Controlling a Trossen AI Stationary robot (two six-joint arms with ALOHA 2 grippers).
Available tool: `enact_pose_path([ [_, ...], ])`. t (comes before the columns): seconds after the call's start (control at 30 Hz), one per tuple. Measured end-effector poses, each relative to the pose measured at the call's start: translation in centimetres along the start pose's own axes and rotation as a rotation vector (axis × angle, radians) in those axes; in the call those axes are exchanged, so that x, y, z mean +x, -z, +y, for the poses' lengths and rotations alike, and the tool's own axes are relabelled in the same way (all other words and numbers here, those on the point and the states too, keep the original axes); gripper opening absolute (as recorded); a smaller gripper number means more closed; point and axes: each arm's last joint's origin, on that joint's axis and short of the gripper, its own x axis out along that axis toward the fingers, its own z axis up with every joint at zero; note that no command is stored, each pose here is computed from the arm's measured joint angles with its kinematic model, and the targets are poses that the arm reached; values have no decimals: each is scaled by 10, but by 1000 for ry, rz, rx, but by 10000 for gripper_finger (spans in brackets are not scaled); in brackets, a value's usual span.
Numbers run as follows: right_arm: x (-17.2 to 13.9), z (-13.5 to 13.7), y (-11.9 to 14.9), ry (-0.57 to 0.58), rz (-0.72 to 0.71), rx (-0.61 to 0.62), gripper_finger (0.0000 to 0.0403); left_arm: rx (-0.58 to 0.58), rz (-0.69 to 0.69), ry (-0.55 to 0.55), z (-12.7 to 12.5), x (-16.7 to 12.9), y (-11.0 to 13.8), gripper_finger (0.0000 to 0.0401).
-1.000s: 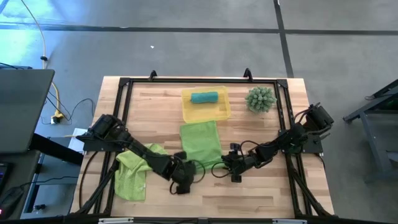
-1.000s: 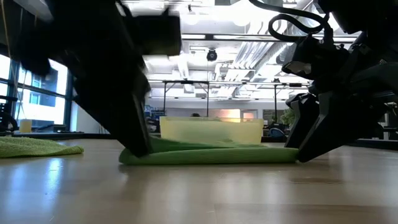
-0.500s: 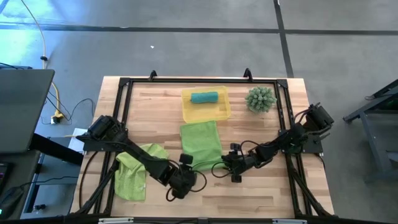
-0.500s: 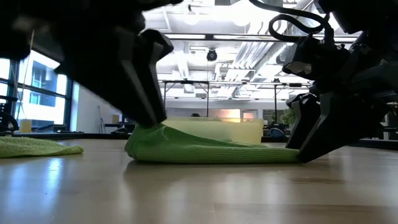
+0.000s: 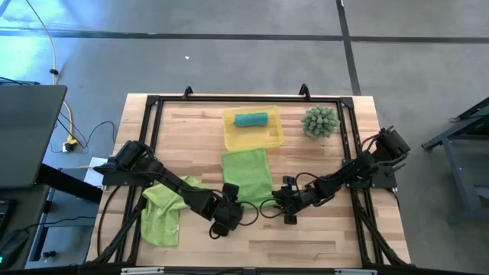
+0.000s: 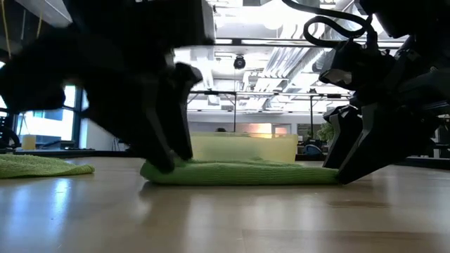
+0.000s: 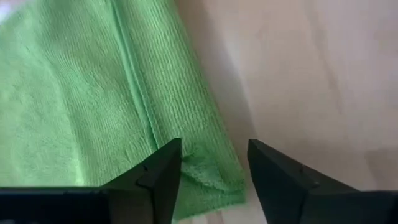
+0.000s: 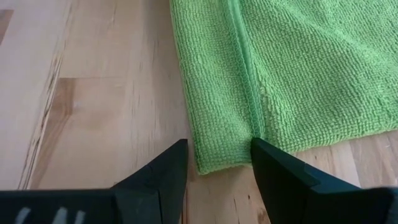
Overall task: Roll microfiber towels into tight, uniform cylinder then place into a basket
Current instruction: Roll the green microfiber cloth
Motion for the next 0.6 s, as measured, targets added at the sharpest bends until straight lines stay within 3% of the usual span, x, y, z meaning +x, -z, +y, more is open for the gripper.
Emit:
enact_pose_path([
  [0.17, 0, 0, 0, 0, 2, 8, 169, -10, 44, 29, 1, 14, 3, 196],
  [0.33, 0, 0, 0, 1, 3, 7, 169, -97, 69, 59, 0, 17, 5, 184],
  [0.43, 0, 0, 0, 1, 3, 2, 169, -184, 90, 60, 0, 16, 7, 146],
  [0.6, 0, 0, 0, -5, 1, -42, 169, -247, 99, 55, -2, 16, 8, 48],
])
